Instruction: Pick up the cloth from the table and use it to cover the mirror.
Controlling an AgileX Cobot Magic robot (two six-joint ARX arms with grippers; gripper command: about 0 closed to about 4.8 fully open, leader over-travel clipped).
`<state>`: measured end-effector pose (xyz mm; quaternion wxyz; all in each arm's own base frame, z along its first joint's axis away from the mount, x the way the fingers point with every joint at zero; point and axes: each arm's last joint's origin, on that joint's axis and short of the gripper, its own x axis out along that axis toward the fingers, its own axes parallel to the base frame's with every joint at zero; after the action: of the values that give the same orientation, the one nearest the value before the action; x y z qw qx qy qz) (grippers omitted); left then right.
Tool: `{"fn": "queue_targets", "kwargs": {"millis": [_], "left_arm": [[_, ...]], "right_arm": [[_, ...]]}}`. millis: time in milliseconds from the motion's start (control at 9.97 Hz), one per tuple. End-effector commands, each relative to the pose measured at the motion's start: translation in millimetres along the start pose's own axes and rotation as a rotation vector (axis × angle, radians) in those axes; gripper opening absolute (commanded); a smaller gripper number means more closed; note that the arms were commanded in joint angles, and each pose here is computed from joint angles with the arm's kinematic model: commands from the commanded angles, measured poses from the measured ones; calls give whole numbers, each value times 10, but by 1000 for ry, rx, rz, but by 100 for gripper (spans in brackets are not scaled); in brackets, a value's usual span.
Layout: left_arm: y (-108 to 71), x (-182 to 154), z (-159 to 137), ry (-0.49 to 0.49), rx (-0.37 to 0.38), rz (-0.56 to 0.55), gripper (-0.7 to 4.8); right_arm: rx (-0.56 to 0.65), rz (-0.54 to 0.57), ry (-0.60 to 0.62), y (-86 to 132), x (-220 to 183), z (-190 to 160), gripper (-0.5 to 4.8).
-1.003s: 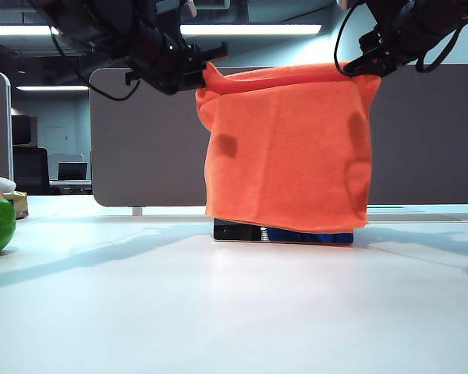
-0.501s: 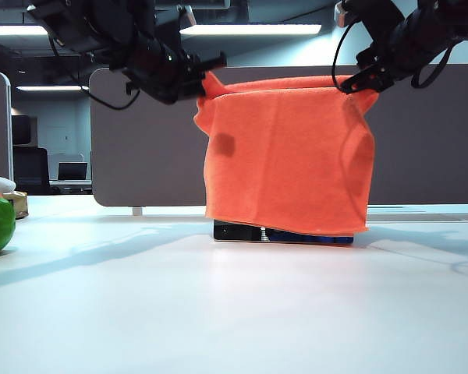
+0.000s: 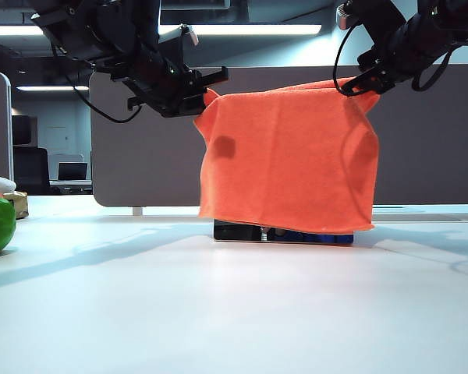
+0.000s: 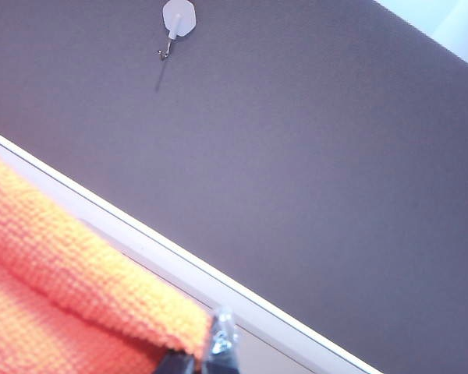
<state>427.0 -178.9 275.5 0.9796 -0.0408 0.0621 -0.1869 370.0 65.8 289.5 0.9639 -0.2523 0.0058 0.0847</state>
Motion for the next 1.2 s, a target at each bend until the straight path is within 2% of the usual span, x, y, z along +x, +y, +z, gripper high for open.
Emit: {"fn": "queue_targets", "kwargs": {"millis": [100,201,301,602,802,902,1003,1103,1203], "left_arm": [[82,-6,-38,54,1,79,-5],[82,-6,-38,54,1,79,-5],[83,-7,-35,53,1,80,120],[79,-7,-32,50,1,70,152],[78,-7,-32,50,0,67,226],[77,-6,-19,37,0,66,318],[56,-8,37,-8,-2,11,409],[56,-7,35,-7,-2,11,409],[56,-7,36,-8,-2,11,409]], "right_arm": [[0,-39,125,-66,19,-154,50],[0,-39,124,-66,19,-153,77],[-1,-50,129,-70,18,-153,162],[-1,-64,127,-77,18,-147,162],[-2,-126,139,-102,15,-135,162],[0,-182,123,-142,-10,-78,161],[7,-208,58,-205,-82,58,157],[8,-196,30,-215,-110,109,157],[7,-111,-59,-174,-172,249,157]]}}
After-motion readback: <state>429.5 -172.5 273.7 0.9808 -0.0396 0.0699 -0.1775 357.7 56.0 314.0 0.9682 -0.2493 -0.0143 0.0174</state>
